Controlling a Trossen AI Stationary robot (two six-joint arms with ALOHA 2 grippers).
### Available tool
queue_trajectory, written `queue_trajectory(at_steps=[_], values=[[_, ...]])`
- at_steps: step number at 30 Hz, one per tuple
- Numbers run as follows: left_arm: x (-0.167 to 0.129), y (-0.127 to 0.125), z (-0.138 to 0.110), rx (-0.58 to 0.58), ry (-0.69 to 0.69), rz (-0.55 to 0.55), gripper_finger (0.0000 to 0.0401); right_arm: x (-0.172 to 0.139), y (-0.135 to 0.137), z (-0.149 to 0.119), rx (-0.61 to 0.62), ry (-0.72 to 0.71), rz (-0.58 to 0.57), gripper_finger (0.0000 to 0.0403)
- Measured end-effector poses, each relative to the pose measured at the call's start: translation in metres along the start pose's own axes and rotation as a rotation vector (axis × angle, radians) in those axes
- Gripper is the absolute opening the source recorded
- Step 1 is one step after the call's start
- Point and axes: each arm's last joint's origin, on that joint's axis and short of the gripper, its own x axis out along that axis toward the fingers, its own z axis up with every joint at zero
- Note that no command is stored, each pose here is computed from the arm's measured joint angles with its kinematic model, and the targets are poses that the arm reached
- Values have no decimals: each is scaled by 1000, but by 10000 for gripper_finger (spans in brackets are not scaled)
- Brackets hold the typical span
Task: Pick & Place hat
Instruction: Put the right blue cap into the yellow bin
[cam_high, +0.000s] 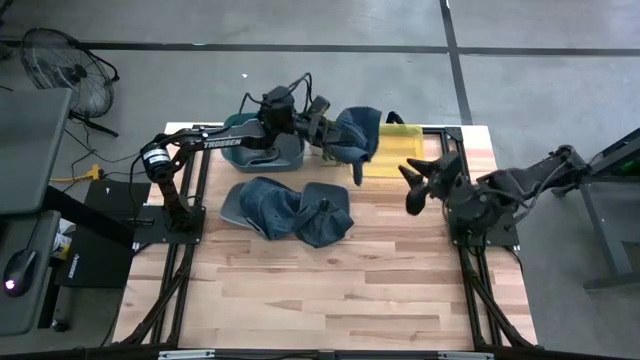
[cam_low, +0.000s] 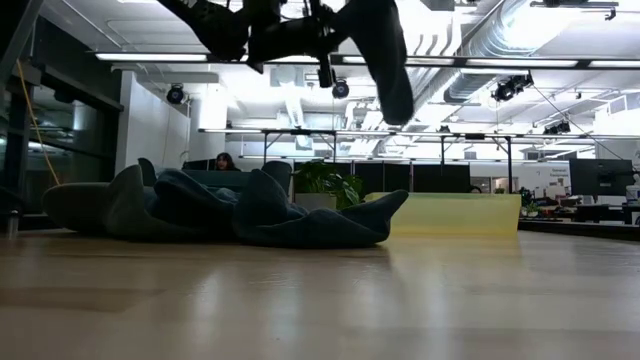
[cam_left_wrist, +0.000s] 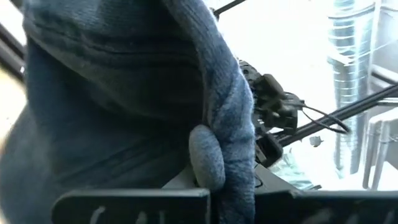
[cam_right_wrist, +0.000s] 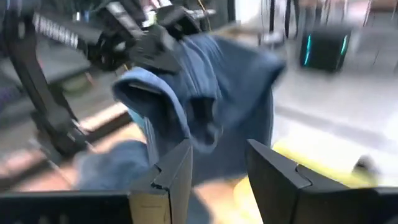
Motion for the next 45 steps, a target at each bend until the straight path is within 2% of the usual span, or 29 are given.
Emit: queue_trajectory(at_steps=[2,8,14,17,20,25,31,34,37,41,45], values=[[-2,-7,9,26,-10,-25,0,2,-7,-1,131,21,6,143],[-5,-43,37,133,-20,-111,0,16,-19,-25,392,18,79,149],[-3,-70,48,219,-20,-171,0,32,-33,-56,663,-208,280,163],[-3,-79,51,240,-24,-190,0,40,-49,-77,784,-319,383,168],[-3,-85,53,251,-28,-201,0,47,-66,-96,881,-375,435,173],[-3,-90,55,260,-39,-207,0,60,-77,-107,923,-380,465,184],[-1,-90,54,253,-50,-205,0,87,-71,-103,876,-330,468,195],[0,-90,54,253,-51,-205,0,98,-71,-97,874,-362,476,195],[0,-90,54,253,-64,-202,0,108,-74,-91,868,-380,535,196],[-1,-91,55,258,-73,-205,0,124,-78,-89,854,-334,619,197],[-1,-91,54,254,-72,-205,0,137,-80,-84,847,-345,694,211]])
